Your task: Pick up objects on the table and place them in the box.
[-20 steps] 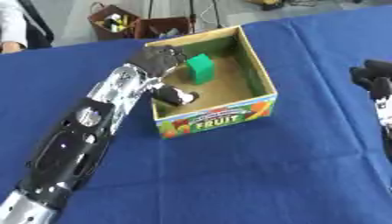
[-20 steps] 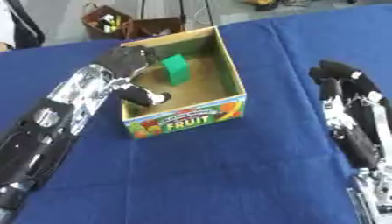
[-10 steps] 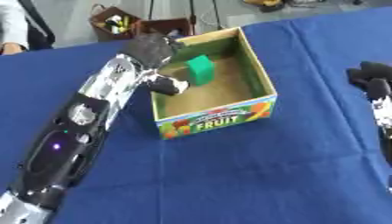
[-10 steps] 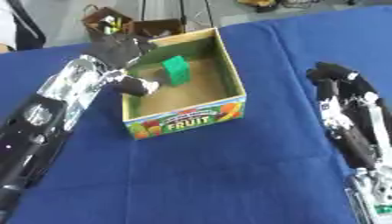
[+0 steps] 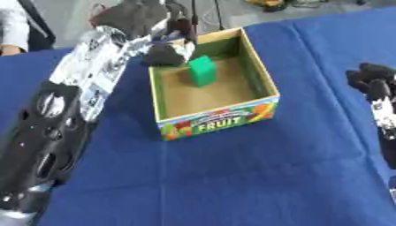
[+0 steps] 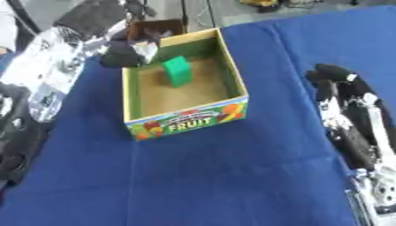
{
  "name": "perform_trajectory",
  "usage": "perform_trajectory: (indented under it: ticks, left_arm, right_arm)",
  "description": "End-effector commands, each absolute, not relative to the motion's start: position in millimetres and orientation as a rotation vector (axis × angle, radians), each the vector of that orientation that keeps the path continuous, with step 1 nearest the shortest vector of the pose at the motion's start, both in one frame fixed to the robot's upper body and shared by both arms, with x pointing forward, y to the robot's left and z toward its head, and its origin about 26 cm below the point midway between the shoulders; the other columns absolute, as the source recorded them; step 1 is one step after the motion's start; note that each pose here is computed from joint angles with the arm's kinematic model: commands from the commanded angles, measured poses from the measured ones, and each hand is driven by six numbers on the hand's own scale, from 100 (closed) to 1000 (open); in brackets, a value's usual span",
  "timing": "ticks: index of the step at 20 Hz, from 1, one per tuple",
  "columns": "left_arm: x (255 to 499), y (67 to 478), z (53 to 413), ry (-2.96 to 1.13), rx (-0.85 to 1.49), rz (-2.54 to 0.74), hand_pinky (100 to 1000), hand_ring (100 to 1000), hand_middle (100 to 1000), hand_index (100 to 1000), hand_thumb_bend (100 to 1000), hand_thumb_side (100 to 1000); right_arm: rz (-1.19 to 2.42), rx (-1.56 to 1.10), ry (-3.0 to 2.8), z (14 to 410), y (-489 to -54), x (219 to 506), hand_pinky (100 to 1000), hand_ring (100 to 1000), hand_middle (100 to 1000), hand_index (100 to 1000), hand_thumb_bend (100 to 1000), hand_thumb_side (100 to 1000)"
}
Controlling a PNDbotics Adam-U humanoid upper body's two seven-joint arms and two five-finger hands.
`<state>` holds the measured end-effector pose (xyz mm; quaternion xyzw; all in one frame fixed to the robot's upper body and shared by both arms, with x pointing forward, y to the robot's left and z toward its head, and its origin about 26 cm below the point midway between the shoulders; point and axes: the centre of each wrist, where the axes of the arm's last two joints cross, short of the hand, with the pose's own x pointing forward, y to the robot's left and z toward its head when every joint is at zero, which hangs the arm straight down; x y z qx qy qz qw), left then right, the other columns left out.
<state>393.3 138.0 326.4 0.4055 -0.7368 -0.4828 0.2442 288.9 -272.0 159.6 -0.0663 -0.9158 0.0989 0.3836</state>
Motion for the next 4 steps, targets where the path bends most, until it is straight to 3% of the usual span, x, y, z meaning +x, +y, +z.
perform_trajectory:
  ticks: [1,4]
  left_arm:
    - [369.5,162.4,352.2,-2.162,0.973,-1.154,396,631,624,822,100,896]
    - [354.9,177.0,357.3,-2.231,0.84,-1.054,385,620,616,817,100,913]
  right_arm:
    - [0.253,-0.192,-2.367,167.6,-276.0,286.6,865,826,657,798,100,566]
    - [0.246,-0.2,-2.372,168.1,-277.9,286.5,864,826,657,798,100,566]
